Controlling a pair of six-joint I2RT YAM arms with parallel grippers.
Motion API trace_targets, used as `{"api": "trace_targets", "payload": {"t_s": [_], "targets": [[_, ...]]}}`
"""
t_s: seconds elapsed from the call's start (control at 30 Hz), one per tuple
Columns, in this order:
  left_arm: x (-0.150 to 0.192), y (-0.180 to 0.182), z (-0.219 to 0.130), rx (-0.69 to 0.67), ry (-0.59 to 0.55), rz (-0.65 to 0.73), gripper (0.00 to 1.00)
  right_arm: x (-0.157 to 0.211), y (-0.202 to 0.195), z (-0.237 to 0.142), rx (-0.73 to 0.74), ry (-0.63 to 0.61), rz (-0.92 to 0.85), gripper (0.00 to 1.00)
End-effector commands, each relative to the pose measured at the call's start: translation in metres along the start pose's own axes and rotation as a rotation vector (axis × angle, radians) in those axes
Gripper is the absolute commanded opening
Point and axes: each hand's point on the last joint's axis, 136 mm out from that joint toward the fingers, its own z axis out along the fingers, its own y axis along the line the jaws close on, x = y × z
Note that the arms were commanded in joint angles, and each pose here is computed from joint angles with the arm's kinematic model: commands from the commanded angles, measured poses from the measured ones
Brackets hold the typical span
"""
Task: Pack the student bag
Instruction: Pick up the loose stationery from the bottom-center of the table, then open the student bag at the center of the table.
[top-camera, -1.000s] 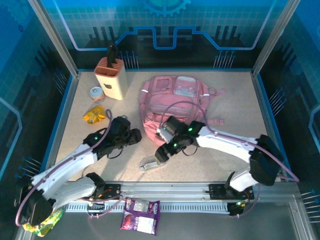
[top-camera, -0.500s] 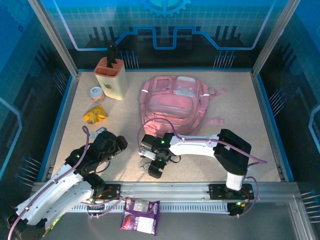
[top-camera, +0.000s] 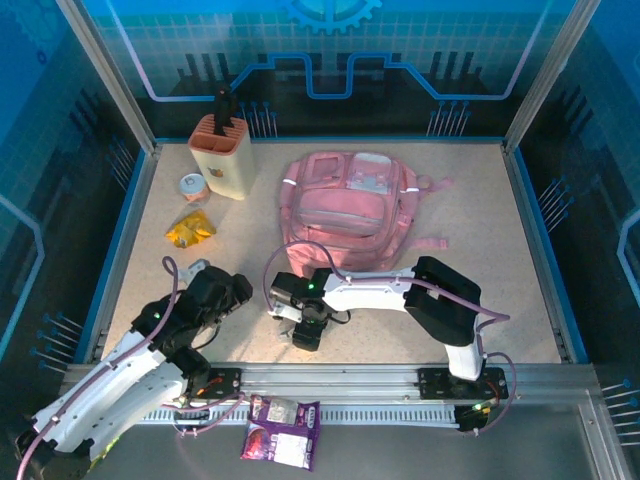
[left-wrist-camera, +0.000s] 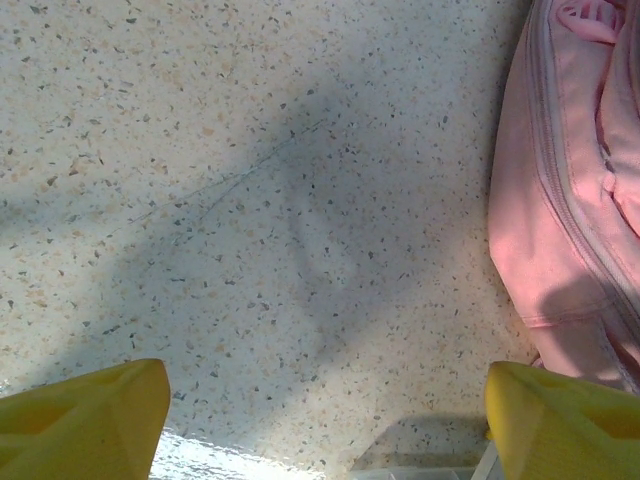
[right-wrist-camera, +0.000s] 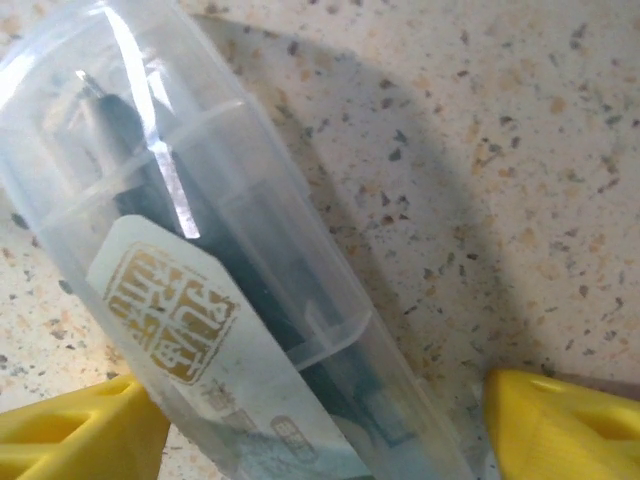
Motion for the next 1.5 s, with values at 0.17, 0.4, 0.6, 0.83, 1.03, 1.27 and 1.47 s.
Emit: {"api": "trace_targets", "payload": {"t_s": [0.17, 0.4, 0.6, 0.83, 1.03, 1.27, 1.47], "targets": [[-0.004, -0.002, 0.005, 0.009, -0.024, -0.033, 0.86, 0.015, 0.005, 0.013, 0.011, 0.059, 0.004, 0.61], [-0.006, -0.008, 0.006, 0.027, -0.024, -0.032, 0.87, 0.014, 0.004, 0.002, 0.002, 0.024, 0.052, 0.46], [-0.016, -0.033, 0.002, 0.083, -0.024, 0.008, 0.87, 0.021, -0.005, -0.036, -0.025, -0.051, 0.186, 0.39], [-0.047, -0.134, 0.016, 0.251, -0.114, 0.545, 0.82, 0.071, -0.032, -0.103, -0.049, -0.112, 0.546, 0.34], [-0.053, -0.209, 0.039, 0.364, -0.189, 0.987, 0.86, 0.135, -0.06, -0.14, -0.053, -0.116, 0.821, 0.33], [-0.019, -0.254, 0.048, 0.597, -0.189, 1.27, 0.93, 0.15, -0.092, -0.148, -0.034, -0.107, 0.913, 0.32], [-0.016, -0.269, 0.073, 0.562, -0.205, 1.394, 0.94, 0.134, -0.116, -0.149, -0.053, -0.168, 0.938, 0.32]]}}
